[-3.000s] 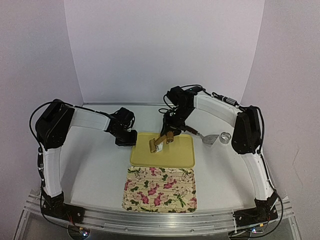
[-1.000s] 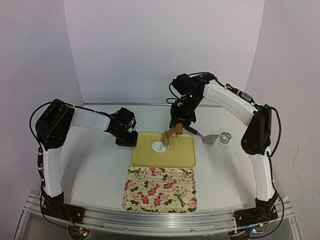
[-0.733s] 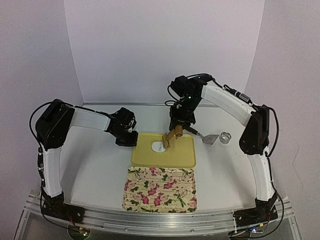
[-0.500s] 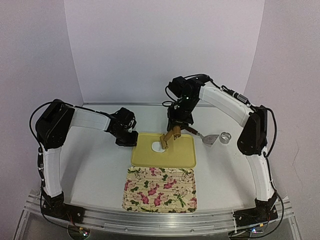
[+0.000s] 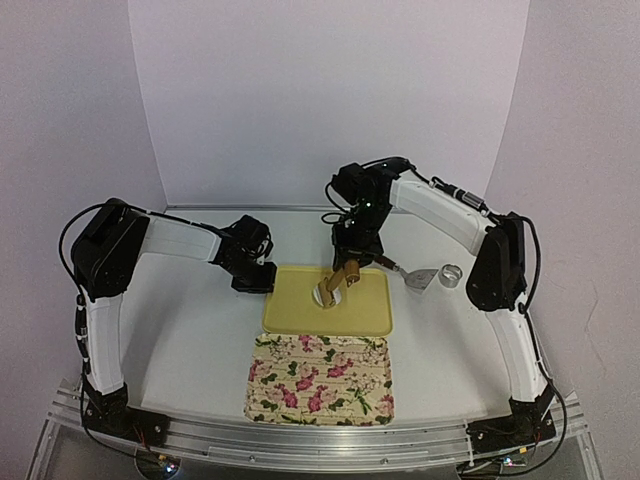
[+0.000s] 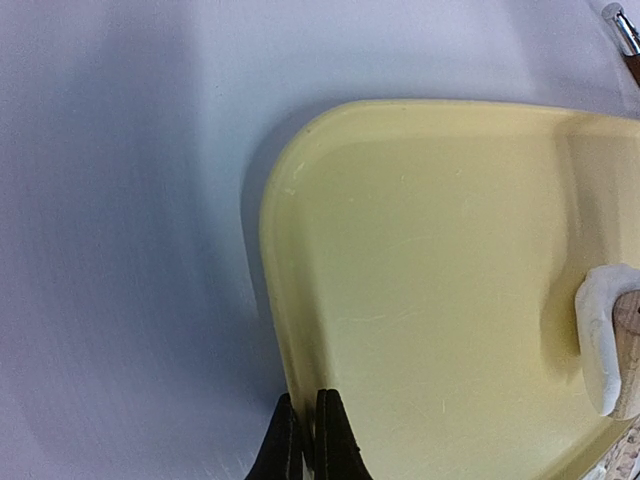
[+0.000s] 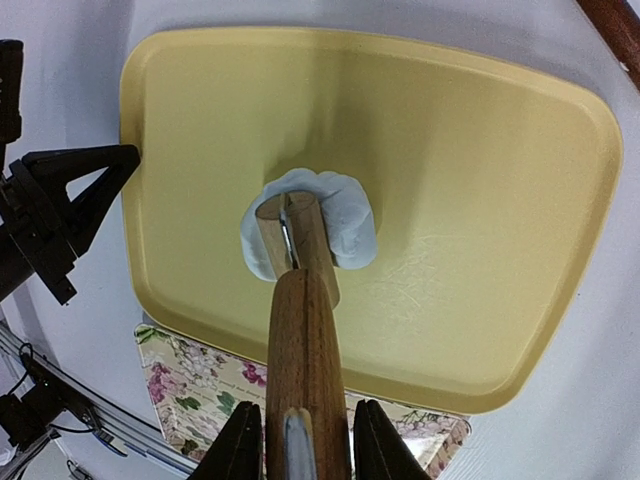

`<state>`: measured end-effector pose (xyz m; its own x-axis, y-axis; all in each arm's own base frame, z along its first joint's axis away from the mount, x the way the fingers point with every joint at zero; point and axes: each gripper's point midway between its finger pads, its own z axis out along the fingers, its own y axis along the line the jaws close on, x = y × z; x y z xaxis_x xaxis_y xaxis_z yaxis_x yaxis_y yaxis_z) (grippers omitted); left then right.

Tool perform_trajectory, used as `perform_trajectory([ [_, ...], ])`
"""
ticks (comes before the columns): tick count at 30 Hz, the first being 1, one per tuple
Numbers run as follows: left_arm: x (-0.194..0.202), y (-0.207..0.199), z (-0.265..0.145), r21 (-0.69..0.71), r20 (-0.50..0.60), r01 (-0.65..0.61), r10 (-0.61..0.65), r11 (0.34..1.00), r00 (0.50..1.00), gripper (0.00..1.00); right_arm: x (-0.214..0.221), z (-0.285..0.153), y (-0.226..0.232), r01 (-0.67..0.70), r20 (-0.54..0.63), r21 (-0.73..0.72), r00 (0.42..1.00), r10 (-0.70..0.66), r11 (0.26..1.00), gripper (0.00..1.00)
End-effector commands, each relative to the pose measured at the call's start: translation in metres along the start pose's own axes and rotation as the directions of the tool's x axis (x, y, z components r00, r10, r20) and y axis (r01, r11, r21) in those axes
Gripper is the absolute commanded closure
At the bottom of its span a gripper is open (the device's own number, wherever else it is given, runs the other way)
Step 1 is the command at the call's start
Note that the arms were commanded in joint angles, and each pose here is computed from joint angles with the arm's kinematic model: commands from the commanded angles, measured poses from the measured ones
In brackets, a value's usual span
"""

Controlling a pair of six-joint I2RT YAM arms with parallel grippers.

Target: Roll out the dumpling wrappers from the dough

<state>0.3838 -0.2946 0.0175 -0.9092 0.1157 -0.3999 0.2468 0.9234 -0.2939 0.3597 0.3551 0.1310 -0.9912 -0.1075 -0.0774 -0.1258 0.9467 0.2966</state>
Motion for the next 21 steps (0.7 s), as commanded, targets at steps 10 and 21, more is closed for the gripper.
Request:
perform_trajectory([
  [10, 0.022, -0.007, 0.003, -0.010, -0.070, -0.015, 0.014, 1.000, 0.997, 1.00, 0.006, 0.013, -0.030, -0.029, -0.010, 0.149, 0.999, 0.031, 0.988, 1.00],
  [21, 0.028, -0.004, 0.002, -0.008, -0.075, -0.010, 0.009, 1.000, 0.997, 1.00, 0.013, 0.054, -0.046, -0.046, -0.096, 0.192, 0.993, 0.066, 0.980, 1.00],
])
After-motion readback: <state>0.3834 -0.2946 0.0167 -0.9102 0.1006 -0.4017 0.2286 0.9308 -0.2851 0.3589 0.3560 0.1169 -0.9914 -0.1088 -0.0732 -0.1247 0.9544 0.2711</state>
